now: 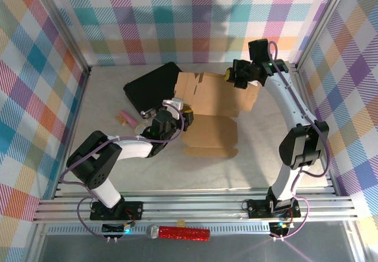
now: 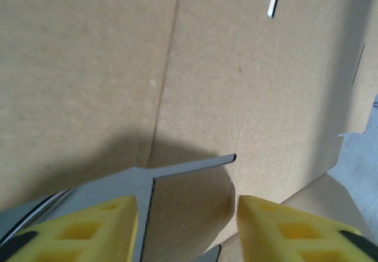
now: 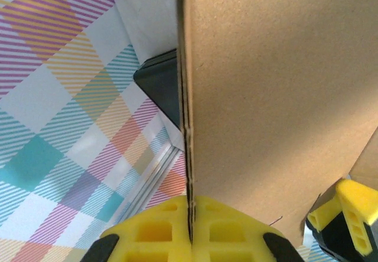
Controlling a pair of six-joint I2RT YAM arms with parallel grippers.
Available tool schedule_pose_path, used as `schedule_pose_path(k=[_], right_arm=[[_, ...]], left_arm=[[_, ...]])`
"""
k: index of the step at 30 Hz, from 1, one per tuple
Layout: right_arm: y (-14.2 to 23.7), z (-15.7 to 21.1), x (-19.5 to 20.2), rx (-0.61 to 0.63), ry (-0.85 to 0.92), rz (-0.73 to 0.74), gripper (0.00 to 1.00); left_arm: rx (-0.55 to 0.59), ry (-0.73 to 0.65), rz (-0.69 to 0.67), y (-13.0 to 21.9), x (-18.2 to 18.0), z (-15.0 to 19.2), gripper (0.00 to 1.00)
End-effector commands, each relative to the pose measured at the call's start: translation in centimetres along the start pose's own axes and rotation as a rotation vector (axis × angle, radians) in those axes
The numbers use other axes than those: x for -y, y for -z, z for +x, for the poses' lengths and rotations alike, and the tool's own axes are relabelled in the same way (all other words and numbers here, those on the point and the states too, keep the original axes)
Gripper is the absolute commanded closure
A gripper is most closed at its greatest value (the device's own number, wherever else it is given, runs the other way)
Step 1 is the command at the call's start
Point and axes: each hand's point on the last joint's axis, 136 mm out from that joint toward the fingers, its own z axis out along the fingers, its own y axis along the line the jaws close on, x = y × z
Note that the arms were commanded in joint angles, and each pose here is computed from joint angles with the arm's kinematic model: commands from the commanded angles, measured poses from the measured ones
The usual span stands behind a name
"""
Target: Fold the paper box
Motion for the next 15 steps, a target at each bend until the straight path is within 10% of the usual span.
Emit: schedule_pose_path(k=[1, 7, 15], right_arm=[[0.4, 0.4, -0.6, -0.031, -0.024, 0.006, 1.0], [0.4, 0.6, -0.5, -0.054, -0.019, 0.043, 1.0], [0.1, 0.1, -0.2, -0.042, -0.029, 0.04, 1.0]], left_arm=[[0.052, -0.1, -0.03, 0.5, -0.1, -1.9, 0.42], [0.053, -0.11, -0.004, -0.3, -1.3, -2.2, 0.34], [0.013, -0.121, 0.024, -1.3, -0.5, -2.7, 0.65]])
